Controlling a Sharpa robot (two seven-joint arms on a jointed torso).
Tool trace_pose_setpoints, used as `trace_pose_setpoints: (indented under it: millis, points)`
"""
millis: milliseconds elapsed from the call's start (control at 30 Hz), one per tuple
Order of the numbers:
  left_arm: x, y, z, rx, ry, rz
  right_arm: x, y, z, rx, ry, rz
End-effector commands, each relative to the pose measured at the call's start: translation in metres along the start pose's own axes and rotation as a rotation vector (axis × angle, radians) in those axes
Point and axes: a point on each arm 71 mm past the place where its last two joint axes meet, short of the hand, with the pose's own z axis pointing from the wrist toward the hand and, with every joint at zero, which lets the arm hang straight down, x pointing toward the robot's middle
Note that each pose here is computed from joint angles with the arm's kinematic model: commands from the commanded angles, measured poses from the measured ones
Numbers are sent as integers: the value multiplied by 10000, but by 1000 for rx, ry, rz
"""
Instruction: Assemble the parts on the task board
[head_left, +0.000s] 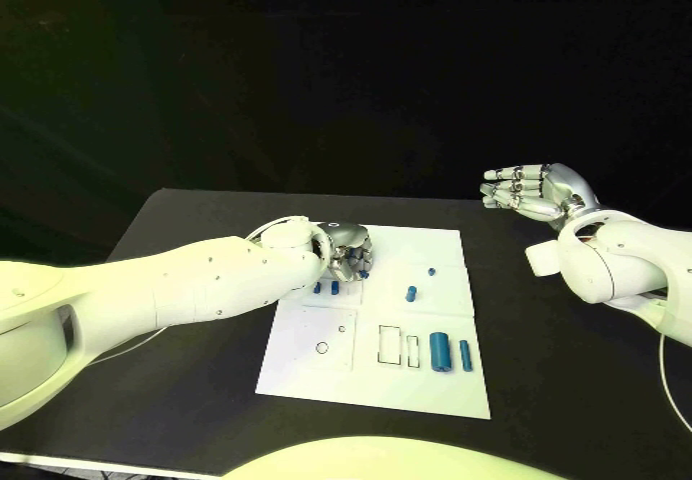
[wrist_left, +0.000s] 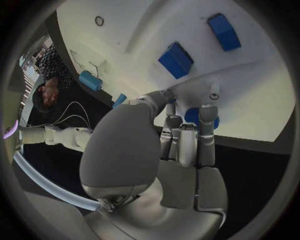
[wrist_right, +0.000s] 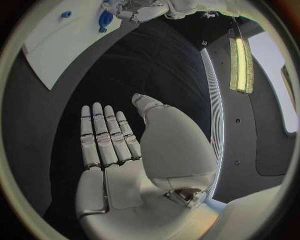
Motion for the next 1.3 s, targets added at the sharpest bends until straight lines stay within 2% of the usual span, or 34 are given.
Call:
trace_pose_setpoints:
  millis: [33,333,700,1300]
  points:
    - [97,-11,7,-6,54,42,13,10,-2,-13,15,2]
    - [98,-43,43,5,37,60,13,11,-3,-14,15,2]
    - [111,-81,53,18,43,43,14,12,-3,-14,15,2]
    - [56,-36,5,31,-22,-17,19,14,-3,-15,15,2]
